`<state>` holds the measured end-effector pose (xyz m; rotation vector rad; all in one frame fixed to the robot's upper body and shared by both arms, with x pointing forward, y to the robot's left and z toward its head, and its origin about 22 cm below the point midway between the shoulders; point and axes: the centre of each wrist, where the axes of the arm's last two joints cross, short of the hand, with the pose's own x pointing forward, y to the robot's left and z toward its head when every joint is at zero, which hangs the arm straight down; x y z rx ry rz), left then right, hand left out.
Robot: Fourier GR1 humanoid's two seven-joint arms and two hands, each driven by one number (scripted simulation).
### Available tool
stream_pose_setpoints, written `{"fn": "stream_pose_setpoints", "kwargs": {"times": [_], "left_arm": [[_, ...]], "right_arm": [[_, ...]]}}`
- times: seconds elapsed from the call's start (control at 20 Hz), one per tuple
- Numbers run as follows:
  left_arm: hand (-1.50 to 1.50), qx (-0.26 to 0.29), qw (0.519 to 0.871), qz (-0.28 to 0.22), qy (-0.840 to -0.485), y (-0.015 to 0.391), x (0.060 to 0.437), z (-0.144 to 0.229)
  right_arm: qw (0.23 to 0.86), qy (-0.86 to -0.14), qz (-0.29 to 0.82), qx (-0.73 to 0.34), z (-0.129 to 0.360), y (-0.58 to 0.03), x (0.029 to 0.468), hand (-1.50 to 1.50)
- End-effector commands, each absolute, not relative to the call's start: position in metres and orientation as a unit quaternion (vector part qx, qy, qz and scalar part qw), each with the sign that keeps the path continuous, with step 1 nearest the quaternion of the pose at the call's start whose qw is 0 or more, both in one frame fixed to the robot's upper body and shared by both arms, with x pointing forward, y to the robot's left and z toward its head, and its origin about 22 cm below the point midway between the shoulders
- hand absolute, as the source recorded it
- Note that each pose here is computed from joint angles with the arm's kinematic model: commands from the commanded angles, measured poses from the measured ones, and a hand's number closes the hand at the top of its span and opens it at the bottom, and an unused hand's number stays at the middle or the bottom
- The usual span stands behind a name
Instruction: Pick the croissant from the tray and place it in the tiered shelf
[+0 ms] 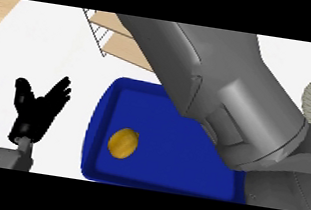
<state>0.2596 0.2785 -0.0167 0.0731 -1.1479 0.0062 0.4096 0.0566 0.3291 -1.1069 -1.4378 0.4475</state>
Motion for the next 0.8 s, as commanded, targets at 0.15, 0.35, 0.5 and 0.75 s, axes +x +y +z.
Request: {"fn": "stream_pose_setpoints", "kwargs": {"times": [0.15, 0.35, 0.5, 0.75], "left_arm": [[0.0, 0.029, 0.847, 0.001, -0.53, 0.286, 0.261, -0.021], [0.0, 0.035, 0.842, -0.008, -0.538, 0.277, 0.264, -0.027], [0.0, 0.038, 0.841, 0.005, -0.54, 0.274, 0.26, -0.027], [0.0, 0.037, 0.844, -0.004, -0.535, 0.279, 0.256, -0.029]], "right_arm": [[0.581, -0.627, 0.187, -0.483, 0.322, 0.041, 0.422, 1.5], [0.584, -0.636, 0.19, -0.468, 0.318, 0.031, 0.428, 1.5], [0.576, -0.641, 0.192, -0.469, 0.324, 0.031, 0.427, 1.5], [0.577, -0.613, 0.234, -0.487, 0.317, 0.036, 0.427, 1.5]]}}
